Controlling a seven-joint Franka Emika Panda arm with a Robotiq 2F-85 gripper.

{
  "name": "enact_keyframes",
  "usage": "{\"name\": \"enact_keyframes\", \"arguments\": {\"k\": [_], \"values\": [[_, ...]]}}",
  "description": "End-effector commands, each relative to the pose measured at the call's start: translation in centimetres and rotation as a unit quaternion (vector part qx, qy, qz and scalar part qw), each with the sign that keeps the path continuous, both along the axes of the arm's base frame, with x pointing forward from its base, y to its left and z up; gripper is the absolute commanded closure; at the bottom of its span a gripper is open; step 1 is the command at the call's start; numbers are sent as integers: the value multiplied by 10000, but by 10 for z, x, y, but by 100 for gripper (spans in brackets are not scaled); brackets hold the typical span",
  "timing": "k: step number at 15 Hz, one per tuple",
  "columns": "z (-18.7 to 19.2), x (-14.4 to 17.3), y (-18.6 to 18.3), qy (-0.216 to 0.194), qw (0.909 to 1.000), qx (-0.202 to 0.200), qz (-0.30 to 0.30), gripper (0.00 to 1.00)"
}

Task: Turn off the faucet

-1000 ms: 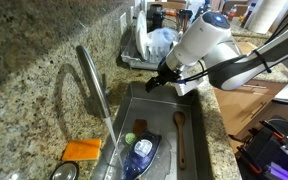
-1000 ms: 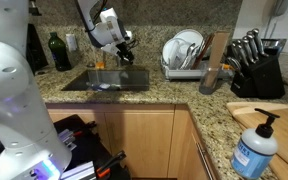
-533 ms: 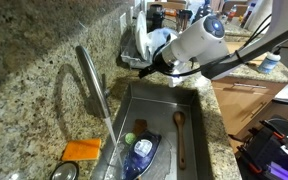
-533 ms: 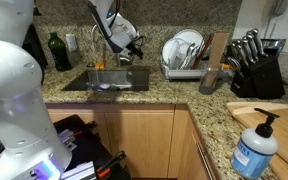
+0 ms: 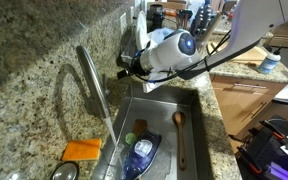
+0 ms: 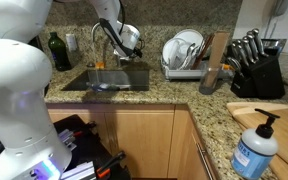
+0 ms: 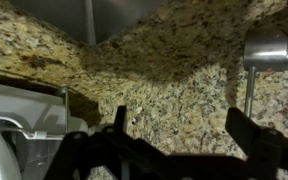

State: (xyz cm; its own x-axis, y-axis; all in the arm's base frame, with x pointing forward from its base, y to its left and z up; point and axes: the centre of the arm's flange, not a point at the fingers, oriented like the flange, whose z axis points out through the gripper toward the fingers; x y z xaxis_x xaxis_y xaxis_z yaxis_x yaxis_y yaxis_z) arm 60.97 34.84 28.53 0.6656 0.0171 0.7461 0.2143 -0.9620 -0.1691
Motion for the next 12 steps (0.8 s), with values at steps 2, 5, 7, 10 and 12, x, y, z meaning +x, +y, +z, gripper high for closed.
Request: {"name": "enact_keyframes", "arguments": {"k": [2, 5, 7, 10, 12], "values": [[-22, 20, -14, -117, 9998, -70, -166, 0], [-33, 36, -6, -496, 9987, 151, -25, 0], [-12, 37, -9, -284, 9995, 58, -141, 0], [-18, 45, 3, -389, 9991, 143, -104, 0], [-29, 49, 7, -331, 9993, 172, -48, 0]]}}
